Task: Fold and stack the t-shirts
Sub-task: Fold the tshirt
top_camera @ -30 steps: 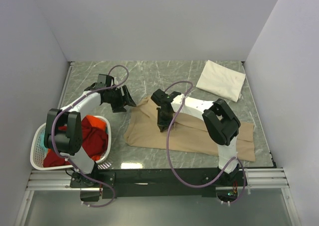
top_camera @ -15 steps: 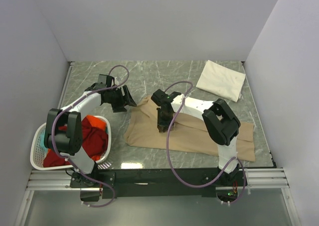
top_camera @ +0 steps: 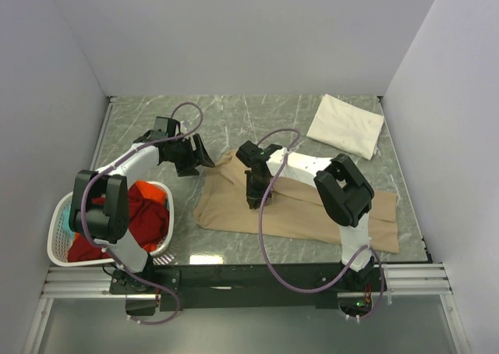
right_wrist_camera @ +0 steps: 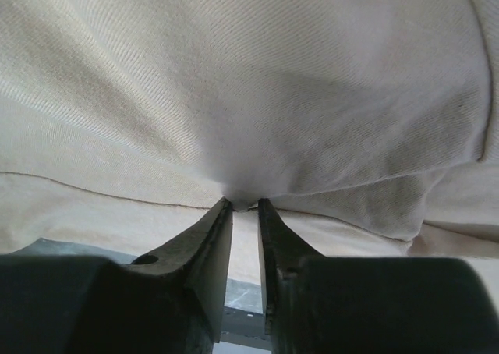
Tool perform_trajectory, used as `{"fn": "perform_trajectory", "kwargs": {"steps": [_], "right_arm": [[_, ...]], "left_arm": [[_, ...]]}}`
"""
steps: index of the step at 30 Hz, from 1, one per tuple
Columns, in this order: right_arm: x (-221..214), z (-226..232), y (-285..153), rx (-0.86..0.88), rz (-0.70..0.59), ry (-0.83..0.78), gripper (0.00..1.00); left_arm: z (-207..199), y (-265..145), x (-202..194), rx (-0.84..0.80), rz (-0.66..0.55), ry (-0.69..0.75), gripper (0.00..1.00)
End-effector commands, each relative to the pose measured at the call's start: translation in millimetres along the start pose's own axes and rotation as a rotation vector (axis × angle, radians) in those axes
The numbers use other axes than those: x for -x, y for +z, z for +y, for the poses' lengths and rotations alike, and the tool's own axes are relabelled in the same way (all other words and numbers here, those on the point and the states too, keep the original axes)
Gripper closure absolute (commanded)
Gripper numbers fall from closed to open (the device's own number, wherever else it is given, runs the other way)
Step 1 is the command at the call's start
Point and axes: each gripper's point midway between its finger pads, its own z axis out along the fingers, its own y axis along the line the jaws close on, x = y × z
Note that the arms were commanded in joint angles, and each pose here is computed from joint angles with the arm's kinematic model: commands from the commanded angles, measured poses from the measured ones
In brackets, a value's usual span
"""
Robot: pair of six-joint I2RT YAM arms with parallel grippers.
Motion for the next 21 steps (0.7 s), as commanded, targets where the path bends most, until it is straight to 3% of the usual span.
{"fn": "perform_trajectory", "kwargs": {"steps": [1, 9, 15, 21], "right_arm": [[0, -2, 3, -0.022, -0.006, -0.009, 0.75], [7, -4, -16, -0.033, -0.059, -0.006, 0.81], [17, -8, -44, -0.027, -0.119, 0.013, 0.85], [31, -13, -69, 0.054, -0.154, 0.078, 0.92]], "left_arm": [[-6, 1, 6, -0.02, -0.019, 0.024, 0.25], [-5, 3, 5, -0.014, -0.015, 0.03, 0.24], [-10, 8, 3, 0.02, -0.015, 0.11, 0.24], [-23, 17, -3, -0.01, 0.002, 0.15, 0.26]]}}
